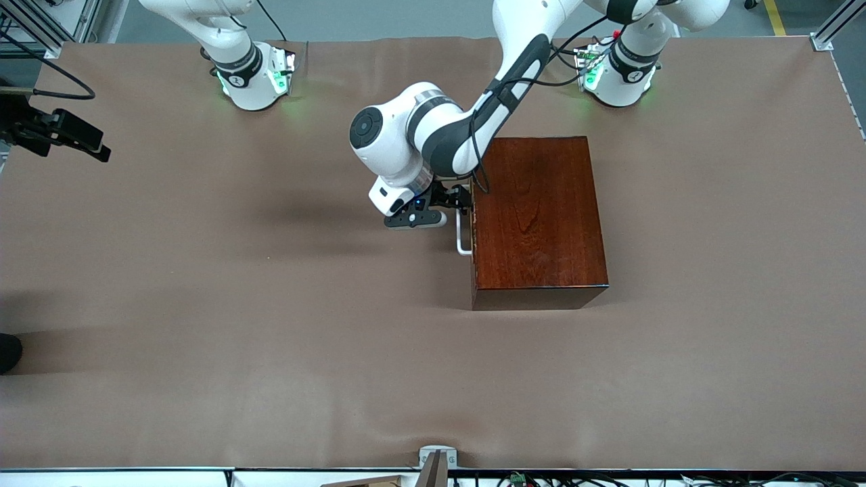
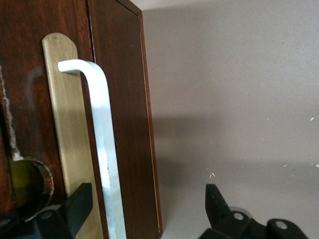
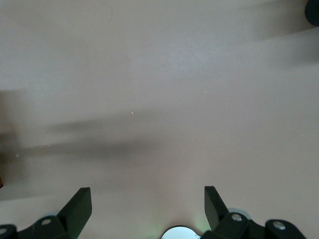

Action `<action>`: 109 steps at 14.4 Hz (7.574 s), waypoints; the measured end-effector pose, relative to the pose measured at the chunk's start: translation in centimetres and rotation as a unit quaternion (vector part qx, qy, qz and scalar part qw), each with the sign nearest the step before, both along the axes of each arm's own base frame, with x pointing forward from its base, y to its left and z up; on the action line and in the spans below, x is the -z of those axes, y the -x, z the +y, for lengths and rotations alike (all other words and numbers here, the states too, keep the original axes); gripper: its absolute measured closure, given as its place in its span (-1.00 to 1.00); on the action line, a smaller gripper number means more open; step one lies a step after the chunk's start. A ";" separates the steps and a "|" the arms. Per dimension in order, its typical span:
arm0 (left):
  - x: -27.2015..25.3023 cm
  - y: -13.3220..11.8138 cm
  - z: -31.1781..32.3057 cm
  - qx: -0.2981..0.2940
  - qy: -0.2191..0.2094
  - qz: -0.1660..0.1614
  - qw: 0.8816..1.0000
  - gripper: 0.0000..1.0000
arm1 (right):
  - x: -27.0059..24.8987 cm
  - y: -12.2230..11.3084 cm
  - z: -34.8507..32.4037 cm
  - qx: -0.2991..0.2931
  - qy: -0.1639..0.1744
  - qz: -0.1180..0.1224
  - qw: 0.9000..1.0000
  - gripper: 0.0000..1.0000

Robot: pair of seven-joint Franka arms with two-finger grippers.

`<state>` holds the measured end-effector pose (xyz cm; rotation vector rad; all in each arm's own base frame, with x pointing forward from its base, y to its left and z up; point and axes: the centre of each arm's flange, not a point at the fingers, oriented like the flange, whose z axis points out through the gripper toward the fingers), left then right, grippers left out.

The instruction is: Open drawer, take yellow block, close drawer

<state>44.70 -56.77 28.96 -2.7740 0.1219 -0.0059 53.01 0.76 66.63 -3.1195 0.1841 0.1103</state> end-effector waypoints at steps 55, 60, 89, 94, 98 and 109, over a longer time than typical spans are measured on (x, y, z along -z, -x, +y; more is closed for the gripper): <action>-25.1 -2.2 3.3 -0.172 0.214 -0.073 0.959 -1.00 | 0.1 -1.0 2.9 -0.029 0.009 -0.025 0.999 -1.00; -33.3 -7.5 19.1 -0.150 0.175 -0.045 0.972 -1.00 | 0.6 -1.2 4.7 -0.049 0.033 -0.025 0.998 -1.00; -34.2 -6.6 52.3 -0.059 0.166 0.013 0.984 -1.00 | 13.6 0.0 32.9 0.309 0.013 0.050 0.950 -1.00; -33.9 -5.6 52.9 -0.073 0.159 0.057 0.983 -1.00 | 18.3 2.4 41.7 0.430 0.008 0.039 0.902 -1.00; -35.0 -5.3 53.6 -0.080 0.160 0.056 0.982 -1.00 | 21.0 2.7 45.5 0.518 -0.021 0.031 0.855 -1.00; -34.9 -6.0 53.8 -0.083 0.162 0.061 0.981 -1.00 | 29.1 3.2 49.8 0.620 -0.015 0.045 0.783 -1.00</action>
